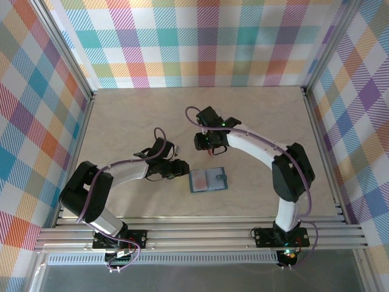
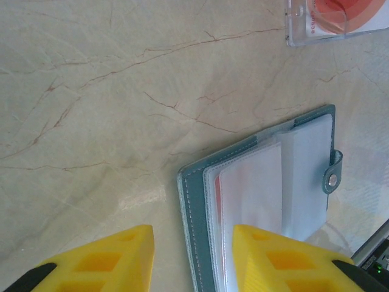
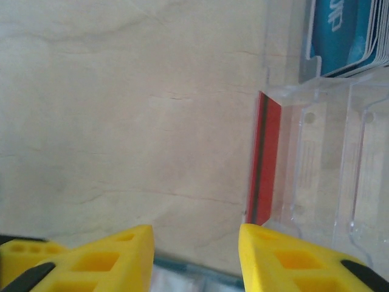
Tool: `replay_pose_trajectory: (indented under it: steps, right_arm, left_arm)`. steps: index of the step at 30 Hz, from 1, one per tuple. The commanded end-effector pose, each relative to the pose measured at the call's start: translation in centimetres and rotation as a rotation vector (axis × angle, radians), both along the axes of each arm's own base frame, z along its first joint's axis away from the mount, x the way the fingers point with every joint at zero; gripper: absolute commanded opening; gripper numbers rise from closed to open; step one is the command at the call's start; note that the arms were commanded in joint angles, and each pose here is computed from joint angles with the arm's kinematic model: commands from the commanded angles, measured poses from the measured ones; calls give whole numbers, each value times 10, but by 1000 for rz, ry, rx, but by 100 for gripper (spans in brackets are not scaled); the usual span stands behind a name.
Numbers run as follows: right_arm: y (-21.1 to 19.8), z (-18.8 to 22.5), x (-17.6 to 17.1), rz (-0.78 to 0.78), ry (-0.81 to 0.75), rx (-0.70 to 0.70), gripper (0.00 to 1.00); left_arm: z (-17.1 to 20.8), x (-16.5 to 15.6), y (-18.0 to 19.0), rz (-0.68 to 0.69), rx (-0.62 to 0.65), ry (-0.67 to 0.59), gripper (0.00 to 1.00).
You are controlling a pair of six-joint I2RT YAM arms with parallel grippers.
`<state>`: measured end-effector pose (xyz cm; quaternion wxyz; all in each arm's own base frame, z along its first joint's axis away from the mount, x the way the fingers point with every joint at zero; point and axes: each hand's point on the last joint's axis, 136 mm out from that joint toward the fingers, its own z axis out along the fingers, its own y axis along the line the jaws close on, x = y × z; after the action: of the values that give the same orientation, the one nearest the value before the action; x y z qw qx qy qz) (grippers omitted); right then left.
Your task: Put the credit cards into the card holder
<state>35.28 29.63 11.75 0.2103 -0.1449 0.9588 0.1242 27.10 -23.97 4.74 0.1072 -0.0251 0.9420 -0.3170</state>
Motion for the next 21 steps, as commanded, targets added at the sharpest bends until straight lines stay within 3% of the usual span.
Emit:
replay_pose_trajectory:
  steps: [1, 21]
  right_arm:
    - [-9, -8, 2, 22, 43, -46, 40]
    - [1, -46, 7, 43, 176, 27, 38]
  left_arm:
    - [0, 1, 1, 7, -10, -5, 39]
    - [0, 1, 2, 9, -6, -7, 39]
